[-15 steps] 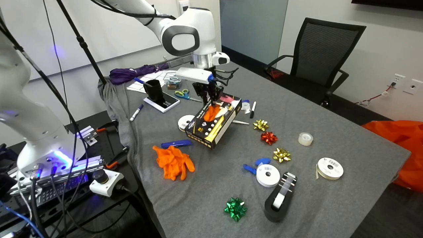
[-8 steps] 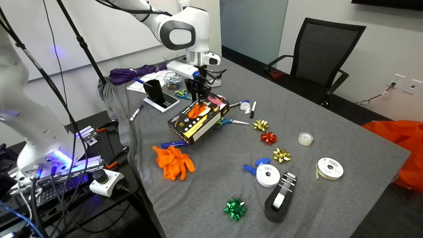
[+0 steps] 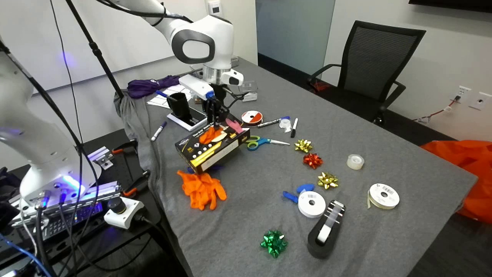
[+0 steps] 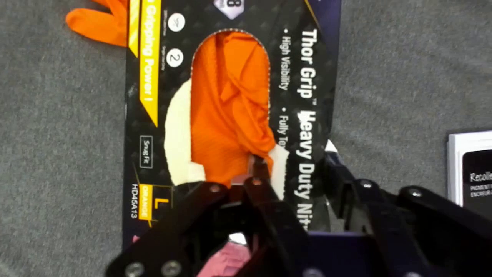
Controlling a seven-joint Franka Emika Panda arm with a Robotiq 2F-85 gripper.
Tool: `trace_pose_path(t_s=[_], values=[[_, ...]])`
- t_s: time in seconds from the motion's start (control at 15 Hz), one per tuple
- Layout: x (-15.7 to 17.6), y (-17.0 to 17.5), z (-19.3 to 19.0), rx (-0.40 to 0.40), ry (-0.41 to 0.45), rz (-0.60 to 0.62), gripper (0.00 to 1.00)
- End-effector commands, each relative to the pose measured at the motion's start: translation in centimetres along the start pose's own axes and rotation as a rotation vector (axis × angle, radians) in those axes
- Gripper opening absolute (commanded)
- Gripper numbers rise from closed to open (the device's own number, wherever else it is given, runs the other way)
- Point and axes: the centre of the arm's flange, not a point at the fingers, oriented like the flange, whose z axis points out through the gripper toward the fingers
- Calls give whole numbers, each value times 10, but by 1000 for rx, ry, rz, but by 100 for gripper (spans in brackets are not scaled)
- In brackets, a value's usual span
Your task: Pick up the black tissue box and put it on the table left of the yellow ribbon tape
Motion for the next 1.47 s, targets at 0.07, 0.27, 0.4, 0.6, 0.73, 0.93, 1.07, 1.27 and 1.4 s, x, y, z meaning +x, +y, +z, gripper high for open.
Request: trace_pose_path(t_s=[0.07,0.27,0.4,0.6,0.73,0.93,1.07,1.27,1.4], values=[[-12,-31,-19,52,46,33,14],[1,-57,-33,40,71,44,14],[9,-78,-35,28,78,44,14],[24,-111,-34,2,64,46,14],[32,-132,-32,-2,43,42,14],[41,-153,-22,-18,31,29,14],[47,-158,-13,-30,28,29,14],[42,-160,-5,-20,15,21,14],[43,-160,2,-19,2,20,39]])
